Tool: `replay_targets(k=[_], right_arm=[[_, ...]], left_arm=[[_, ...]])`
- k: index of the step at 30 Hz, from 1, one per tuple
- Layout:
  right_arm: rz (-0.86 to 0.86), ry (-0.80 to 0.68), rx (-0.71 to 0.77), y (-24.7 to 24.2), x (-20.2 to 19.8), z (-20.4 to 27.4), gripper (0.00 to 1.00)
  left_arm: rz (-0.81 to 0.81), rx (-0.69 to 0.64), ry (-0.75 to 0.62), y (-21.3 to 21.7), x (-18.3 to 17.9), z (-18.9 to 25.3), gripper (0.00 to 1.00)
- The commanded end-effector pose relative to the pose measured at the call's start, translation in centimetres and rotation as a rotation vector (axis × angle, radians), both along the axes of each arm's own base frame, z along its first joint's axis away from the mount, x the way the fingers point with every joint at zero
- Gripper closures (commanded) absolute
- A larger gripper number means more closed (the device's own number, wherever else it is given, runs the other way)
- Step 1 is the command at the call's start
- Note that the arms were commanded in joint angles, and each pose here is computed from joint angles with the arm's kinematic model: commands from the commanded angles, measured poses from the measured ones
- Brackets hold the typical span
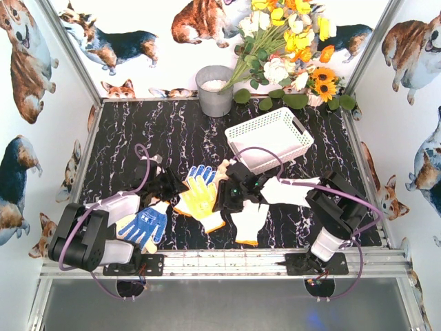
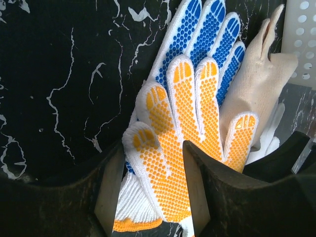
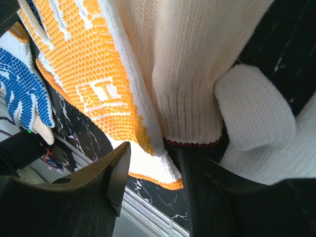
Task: Put the gloves into the storage basket
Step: Pick up the glove from the center of the board.
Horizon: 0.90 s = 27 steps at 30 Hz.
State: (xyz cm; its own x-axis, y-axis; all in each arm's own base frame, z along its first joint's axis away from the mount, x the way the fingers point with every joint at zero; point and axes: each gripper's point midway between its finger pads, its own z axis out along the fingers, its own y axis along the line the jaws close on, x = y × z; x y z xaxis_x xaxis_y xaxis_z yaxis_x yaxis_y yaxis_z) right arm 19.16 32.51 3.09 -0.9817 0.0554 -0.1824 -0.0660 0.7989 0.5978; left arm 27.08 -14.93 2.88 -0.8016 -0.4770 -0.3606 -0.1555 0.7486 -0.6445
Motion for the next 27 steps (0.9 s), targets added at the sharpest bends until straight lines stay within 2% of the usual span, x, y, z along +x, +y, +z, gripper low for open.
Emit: replay_targets(k=[1,4,10,14,16,18,23,27], right_arm=[[0.023,-0.055,0.060,1.9,1.2,1.1,0.54],[0.027,-0.044,0.071,2.2,1.2,0.8,0.57],[0.034,-0.035,0.087,2.5,1.0,0.8,0.77],[0.029,-0.046,0.114,2.5,0.9,1.1,0.94],[0.034,-0.047,0.139,2.7,0.7,1.5,0.99],[0.044,-0.046,0.166,2.9,0.4,2.1,1.00],[0.085,-0.052,0.233,3.0,-0.7,4.6,1.00],[0.121,-0.058,0.284,2.9,-1.7,7.1,1.00]], left_arm=[[0.011,0.042,0.027,1.0,-0.8,-1.8,0.55],[0.013,0.064,0.039,1.4,-0.9,-2.3,0.56],[0.031,0.114,0.019,2.2,-0.4,-2.3,0.71],[0.019,0.141,0.003,2.6,-0.3,-1.6,0.87],[0.005,0.160,-0.008,2.8,-0.3,-1.1,0.94],[0.003,0.184,-0.023,3.1,-0.3,-0.2,0.99],[0.022,0.217,-0.045,3.9,-0.7,2.3,0.99],[0.040,0.185,-0.078,3.8,-1.1,4.8,1.00]])
